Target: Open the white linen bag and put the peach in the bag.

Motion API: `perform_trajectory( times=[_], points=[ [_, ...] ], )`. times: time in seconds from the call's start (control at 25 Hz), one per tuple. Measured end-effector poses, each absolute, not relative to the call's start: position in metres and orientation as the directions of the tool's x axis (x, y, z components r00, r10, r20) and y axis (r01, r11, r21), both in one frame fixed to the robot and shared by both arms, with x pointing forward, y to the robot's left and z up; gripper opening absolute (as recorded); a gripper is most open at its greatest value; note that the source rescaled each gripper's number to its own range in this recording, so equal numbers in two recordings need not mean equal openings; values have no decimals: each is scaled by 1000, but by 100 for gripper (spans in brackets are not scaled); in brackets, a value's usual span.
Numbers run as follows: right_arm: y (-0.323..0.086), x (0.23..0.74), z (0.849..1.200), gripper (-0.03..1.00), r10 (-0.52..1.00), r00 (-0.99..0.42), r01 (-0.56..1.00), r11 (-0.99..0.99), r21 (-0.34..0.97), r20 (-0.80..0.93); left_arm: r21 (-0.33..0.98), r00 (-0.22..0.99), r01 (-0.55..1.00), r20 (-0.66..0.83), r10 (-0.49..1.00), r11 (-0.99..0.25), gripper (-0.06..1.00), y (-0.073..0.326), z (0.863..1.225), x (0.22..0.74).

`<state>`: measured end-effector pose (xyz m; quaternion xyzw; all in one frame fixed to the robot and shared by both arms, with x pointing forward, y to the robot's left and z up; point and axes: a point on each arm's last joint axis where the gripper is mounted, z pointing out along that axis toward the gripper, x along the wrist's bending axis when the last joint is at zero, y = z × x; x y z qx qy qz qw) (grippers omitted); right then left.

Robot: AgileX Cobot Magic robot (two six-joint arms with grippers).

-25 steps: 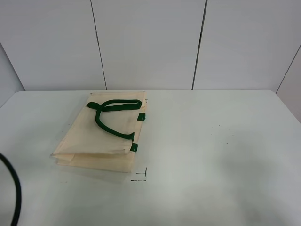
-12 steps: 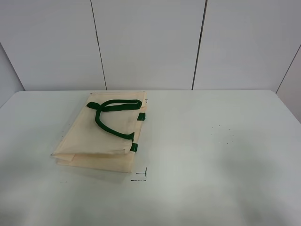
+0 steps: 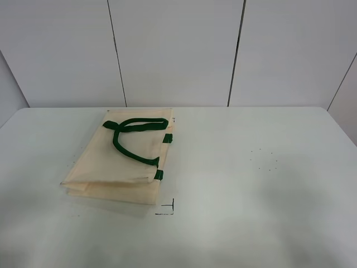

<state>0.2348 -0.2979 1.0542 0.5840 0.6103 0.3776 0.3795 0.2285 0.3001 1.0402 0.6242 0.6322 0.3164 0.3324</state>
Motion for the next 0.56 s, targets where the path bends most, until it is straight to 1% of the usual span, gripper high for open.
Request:
perform_trajectory(
  times=[0.56],
  points=[
    [-298,235,1054,100,999,-30,426,33,904,-22,819,1,573,-24,1000,19,89,300,1040,228]
  ],
)
